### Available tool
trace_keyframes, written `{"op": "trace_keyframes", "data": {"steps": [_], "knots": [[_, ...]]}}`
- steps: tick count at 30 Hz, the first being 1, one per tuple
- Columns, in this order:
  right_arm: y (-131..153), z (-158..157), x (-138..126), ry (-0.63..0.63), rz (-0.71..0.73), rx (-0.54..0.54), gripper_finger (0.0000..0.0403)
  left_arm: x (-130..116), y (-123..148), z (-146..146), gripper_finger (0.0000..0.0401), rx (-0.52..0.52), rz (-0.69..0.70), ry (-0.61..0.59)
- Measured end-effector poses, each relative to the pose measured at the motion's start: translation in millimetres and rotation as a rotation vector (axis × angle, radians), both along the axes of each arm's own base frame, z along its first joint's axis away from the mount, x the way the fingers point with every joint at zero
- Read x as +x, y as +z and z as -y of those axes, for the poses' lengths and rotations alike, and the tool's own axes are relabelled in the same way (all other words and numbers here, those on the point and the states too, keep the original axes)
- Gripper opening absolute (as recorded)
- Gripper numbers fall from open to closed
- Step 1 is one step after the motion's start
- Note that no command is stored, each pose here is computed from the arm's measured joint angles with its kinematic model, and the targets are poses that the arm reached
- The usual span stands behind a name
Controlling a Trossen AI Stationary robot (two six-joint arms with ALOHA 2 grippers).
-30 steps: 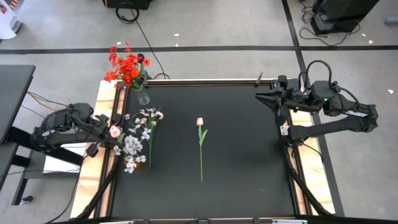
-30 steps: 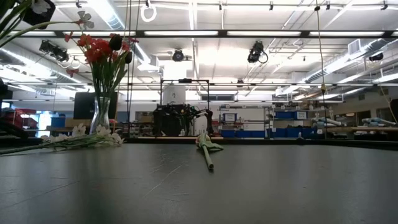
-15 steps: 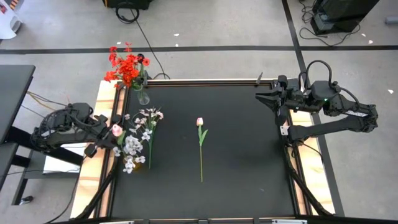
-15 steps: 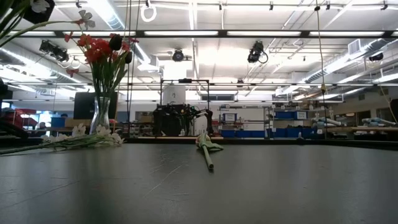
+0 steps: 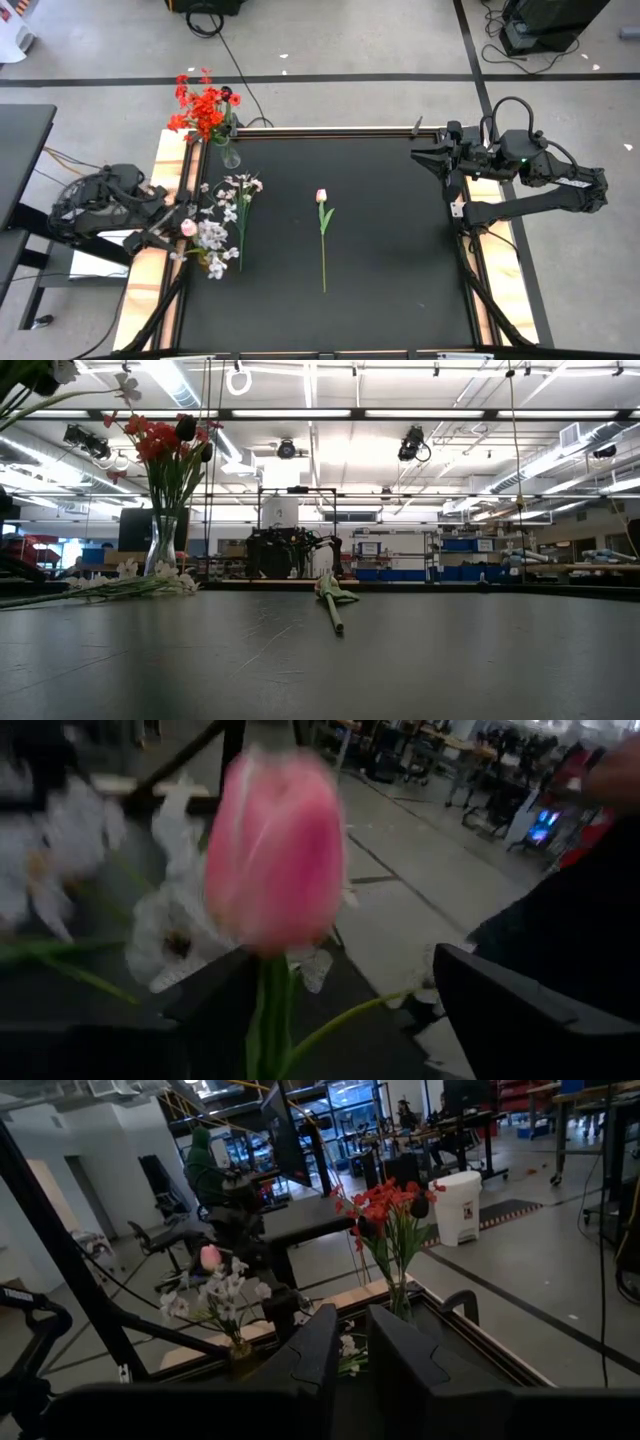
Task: Sort flowers into vase by color
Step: Put the pink flower into the yellow vase
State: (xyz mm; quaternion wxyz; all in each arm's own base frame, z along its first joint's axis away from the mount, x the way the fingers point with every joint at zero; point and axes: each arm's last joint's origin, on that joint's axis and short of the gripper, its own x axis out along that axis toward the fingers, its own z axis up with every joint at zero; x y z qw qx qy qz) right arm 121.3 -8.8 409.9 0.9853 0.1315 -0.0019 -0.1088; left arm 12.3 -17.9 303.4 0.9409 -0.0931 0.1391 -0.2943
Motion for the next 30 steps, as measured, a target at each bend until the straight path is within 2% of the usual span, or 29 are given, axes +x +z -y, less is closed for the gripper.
{"op": "trace_keyframes", "data": {"steps": [2,5,9,17,22,27,30], "knots": [[0.0,0.0,0.0,0.0,0.0,0.0,0.0066,-9.0,8.7,-0.1,0.0296,0.077,0.029,0.03],[0.0,0.0,0.1,0.0,0.0,0.0,0.0066,-19.2,19.4,-1.8,0.0284,0.183,-0.001,0.113],[0.0,0.0,0.1,0.0,0.0,0.0,0.0066,-28.5,32.1,-2.9,0.028,0.252,-0.024,0.176],[0.0,0.0,0.1,0.0,0.0,0.0,0.0066,-30.6,25.4,-3.8,0.0308,0.191,-0.182,0.231],[0.2,0.0,0.1,0.0,0.002,0.0,0.0066,-32.0,22.8,-5.5,0.033,0.154,-0.253,0.32],[0.2,0.0,0.1,0.0,0.002,0.0,0.0066,-35.4,30.8,-6.7,0.0325,0.15,-0.258,0.382],[0.2,0.0,0.1,0.0,0.002,0.0,0.0066,-38.3,45.2,-8.3,0.0316,0.176,-0.249,0.448]]}}
